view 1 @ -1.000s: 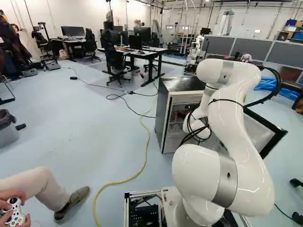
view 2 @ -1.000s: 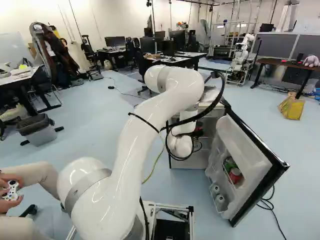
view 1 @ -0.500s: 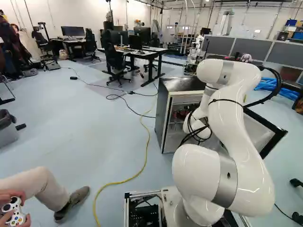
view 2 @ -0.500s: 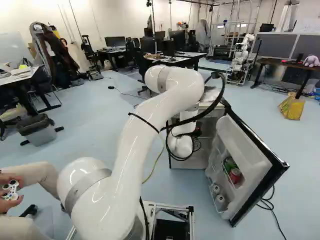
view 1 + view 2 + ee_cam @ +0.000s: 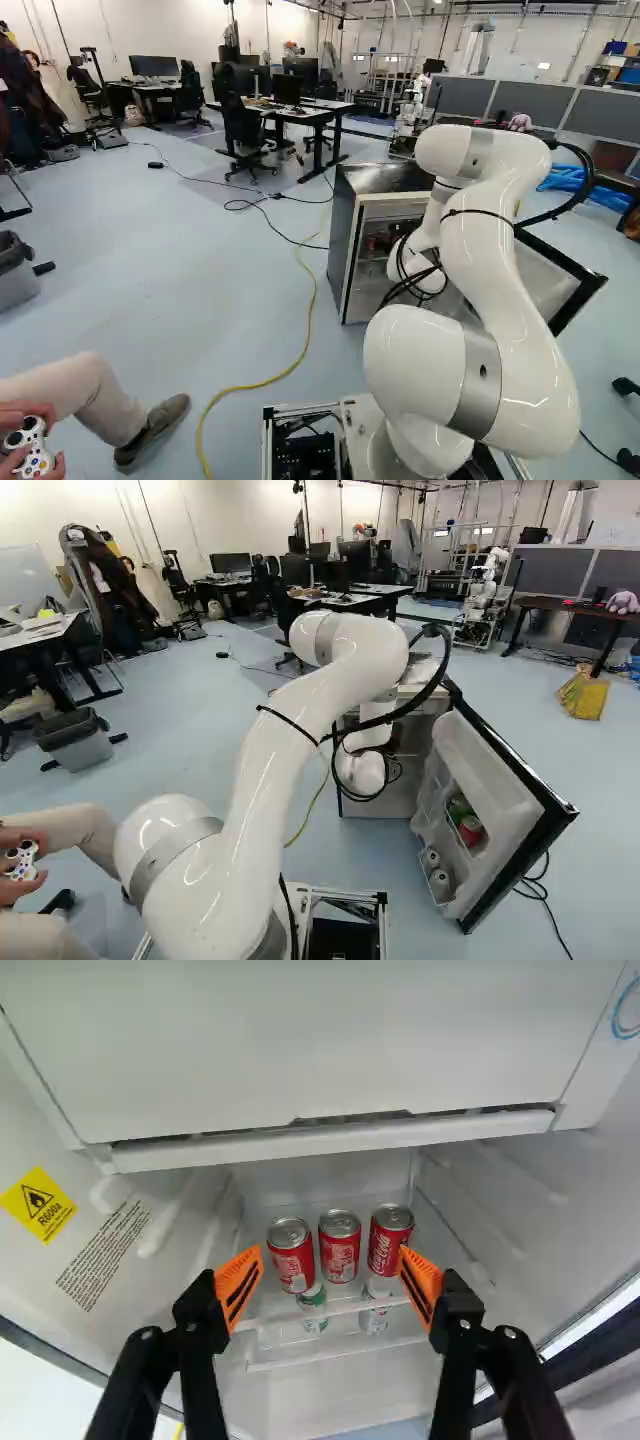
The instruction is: Grab a drink from the fridge
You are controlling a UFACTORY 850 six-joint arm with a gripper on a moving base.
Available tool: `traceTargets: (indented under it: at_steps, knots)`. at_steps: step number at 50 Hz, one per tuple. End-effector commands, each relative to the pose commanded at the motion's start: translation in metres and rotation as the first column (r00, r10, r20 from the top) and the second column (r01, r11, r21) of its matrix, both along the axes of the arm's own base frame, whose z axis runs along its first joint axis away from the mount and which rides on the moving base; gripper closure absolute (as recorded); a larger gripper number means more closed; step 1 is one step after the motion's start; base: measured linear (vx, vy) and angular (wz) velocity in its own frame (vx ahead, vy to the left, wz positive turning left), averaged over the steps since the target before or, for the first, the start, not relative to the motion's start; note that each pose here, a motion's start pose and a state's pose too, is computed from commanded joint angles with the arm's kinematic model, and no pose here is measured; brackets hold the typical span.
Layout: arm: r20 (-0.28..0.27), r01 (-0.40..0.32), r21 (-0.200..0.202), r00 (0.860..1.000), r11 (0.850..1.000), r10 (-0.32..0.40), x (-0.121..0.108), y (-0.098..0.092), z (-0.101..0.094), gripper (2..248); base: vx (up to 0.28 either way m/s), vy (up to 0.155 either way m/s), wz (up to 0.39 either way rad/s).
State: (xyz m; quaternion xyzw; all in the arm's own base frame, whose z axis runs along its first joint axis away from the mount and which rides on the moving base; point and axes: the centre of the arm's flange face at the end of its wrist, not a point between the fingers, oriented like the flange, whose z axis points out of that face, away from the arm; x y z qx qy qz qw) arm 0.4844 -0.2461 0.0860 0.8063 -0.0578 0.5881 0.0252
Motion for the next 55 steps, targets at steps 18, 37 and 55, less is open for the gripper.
traceTargets:
  at_steps: [18, 37, 55]
  knots:
    - [0.000, 0.000, 0.000, 1.000, 1.000, 0.000, 0.000, 0.000, 0.000, 83, 0.000, 0.000, 0.000]
    - [-0.024, 0.000, 0.008, 1.000, 1.000, 0.000, 0.000, 0.000, -0.016, 82, 0.000, 0.000, 0.000]
    - [-0.051, -0.001, 0.018, 0.999, 1.000, 0.002, 0.001, -0.001, -0.041, 82, 0.000, 0.000, 0.000]
